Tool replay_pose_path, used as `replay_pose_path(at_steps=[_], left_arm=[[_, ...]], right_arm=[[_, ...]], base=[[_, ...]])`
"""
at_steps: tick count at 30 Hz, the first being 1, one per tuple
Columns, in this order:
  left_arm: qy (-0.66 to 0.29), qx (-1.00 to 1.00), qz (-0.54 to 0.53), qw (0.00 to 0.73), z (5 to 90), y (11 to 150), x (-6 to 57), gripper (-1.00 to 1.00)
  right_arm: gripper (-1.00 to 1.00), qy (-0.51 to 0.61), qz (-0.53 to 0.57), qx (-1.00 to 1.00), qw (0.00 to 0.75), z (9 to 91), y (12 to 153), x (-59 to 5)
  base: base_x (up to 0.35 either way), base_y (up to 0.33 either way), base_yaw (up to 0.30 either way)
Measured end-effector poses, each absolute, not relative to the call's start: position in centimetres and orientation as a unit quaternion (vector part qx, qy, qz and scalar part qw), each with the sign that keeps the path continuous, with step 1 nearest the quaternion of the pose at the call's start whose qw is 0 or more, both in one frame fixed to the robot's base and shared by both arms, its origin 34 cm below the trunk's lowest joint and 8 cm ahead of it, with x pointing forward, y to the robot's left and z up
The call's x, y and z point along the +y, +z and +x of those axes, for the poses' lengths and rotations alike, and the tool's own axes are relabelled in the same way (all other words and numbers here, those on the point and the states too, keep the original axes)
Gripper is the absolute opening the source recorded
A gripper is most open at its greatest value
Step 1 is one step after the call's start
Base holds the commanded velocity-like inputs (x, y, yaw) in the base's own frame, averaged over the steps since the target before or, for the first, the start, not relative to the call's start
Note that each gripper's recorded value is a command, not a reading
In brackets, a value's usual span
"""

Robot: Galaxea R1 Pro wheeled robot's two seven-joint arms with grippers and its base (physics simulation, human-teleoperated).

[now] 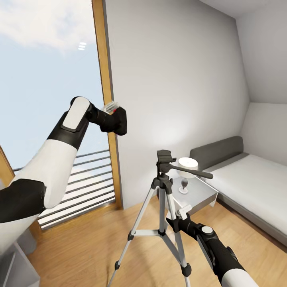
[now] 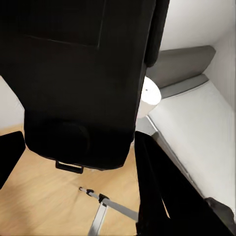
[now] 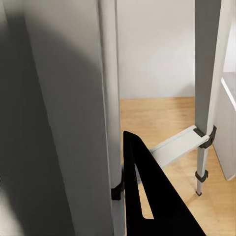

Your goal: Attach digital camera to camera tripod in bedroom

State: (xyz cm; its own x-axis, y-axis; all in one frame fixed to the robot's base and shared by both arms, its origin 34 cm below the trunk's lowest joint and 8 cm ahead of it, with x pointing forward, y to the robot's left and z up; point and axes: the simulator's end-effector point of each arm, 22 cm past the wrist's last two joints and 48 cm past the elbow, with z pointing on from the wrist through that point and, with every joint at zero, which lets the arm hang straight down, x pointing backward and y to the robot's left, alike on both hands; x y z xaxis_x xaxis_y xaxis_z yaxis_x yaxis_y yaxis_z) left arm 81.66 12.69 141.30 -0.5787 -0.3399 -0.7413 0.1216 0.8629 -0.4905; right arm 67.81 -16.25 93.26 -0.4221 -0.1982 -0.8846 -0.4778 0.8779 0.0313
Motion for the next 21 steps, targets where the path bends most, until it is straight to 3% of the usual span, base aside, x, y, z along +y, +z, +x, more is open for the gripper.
replay_pose_path(at_steps=[21], left_arm=[[-0.28,0.856,-0.025,0.434,80.2,142.2,6.4,-1.0]], right_arm=[[-1.0,0.139,-0.2,0.832,0.499,67.9,93.3,-16.4]], base=[[0.0,0.0,0.0]])
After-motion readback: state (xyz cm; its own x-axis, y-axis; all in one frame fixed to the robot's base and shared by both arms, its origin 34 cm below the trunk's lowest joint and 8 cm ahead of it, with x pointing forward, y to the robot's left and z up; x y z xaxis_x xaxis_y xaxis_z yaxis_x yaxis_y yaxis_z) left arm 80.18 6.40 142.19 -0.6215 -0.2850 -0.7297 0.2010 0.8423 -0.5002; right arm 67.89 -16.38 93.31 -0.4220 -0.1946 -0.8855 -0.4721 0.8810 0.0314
